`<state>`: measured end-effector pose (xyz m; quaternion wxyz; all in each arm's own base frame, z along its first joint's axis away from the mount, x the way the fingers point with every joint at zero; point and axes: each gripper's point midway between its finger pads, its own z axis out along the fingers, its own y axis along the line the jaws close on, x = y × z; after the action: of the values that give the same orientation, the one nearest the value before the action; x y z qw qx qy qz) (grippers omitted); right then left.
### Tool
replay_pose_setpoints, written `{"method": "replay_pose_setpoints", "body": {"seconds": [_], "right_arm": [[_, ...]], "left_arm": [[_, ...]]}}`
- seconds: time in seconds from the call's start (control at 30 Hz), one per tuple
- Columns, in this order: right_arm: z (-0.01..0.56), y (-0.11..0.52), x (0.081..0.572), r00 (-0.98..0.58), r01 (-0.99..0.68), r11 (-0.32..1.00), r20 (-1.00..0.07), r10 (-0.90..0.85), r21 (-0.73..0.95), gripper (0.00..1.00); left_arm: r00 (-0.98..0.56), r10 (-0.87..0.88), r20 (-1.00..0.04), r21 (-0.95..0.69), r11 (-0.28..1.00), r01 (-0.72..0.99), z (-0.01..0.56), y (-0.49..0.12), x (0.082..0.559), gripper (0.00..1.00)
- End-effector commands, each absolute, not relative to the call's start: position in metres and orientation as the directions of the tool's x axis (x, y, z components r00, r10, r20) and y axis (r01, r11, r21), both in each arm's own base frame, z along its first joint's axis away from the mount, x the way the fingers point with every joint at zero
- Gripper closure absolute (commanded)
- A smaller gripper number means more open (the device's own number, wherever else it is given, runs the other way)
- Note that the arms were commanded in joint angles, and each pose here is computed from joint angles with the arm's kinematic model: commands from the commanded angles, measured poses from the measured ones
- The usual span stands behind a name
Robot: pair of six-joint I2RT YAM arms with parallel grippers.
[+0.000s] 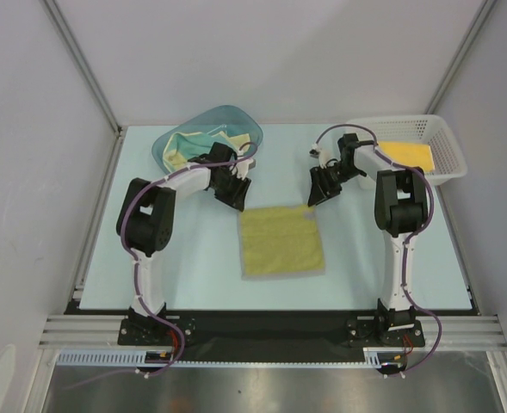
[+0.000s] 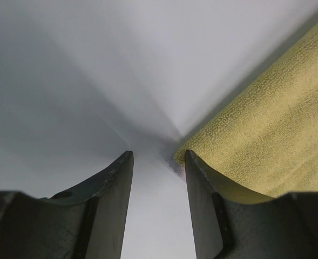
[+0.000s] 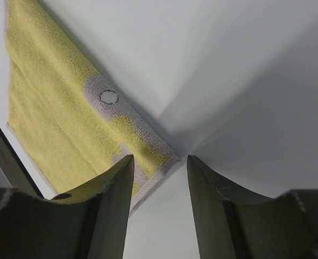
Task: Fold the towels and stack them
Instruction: Fold the towel
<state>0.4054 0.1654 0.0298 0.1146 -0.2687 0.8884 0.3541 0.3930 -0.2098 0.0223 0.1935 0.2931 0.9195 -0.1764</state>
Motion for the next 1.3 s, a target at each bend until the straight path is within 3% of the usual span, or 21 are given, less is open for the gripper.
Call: {"method": "replay_pose_setpoints", "body": {"seconds": [0.0, 0.13, 0.37, 0.5, 0.87, 1.17, 1.27], "right_arm": [[0.032, 0.164, 0.415, -0.815, -0.579, 0.604, -0.413, -0.407, 0.548, 0.51], [0.029, 0.164, 0.417, -0.816, -0.577, 0.604, -0.414, -0.403, 0.549, 0.57], [0.028, 0.162, 0.421, -0.817, -0.574, 0.626, -0.422, -0.393, 0.528, 0.82], [0.032, 0.160, 0.424, -0.816, -0.572, 0.635, -0.432, -0.383, 0.519, 0.90], [0.037, 0.160, 0.425, -0.814, -0.572, 0.641, -0.445, -0.372, 0.511, 0.95], [0.037, 0.160, 0.426, -0.817, -0.567, 0.646, -0.446, -0.365, 0.511, 0.96], [0.037, 0.161, 0.425, -0.818, -0.566, 0.641, -0.446, -0.363, 0.518, 0.96]], "left_arm": [[-0.725, 0.497, -0.477, -0.183, 0.750, 0.635, 0.025, -0.211, 0.404, 0.50], [-0.723, 0.496, -0.480, -0.173, 0.755, 0.633, 0.026, -0.210, 0.406, 0.49], [-0.721, 0.517, -0.462, -0.173, 0.745, 0.645, 0.023, -0.208, 0.401, 0.49], [-0.711, 0.515, -0.479, -0.233, 0.706, 0.669, 0.029, -0.219, 0.395, 0.50], [-0.734, 0.520, -0.437, -0.296, 0.687, 0.663, 0.022, -0.222, 0.382, 0.53], [-0.714, 0.477, -0.512, -0.279, 0.694, 0.663, 0.048, -0.228, 0.393, 0.52], [-0.728, 0.481, -0.489, -0.285, 0.700, 0.655, 0.045, -0.226, 0.390, 0.52]]}}
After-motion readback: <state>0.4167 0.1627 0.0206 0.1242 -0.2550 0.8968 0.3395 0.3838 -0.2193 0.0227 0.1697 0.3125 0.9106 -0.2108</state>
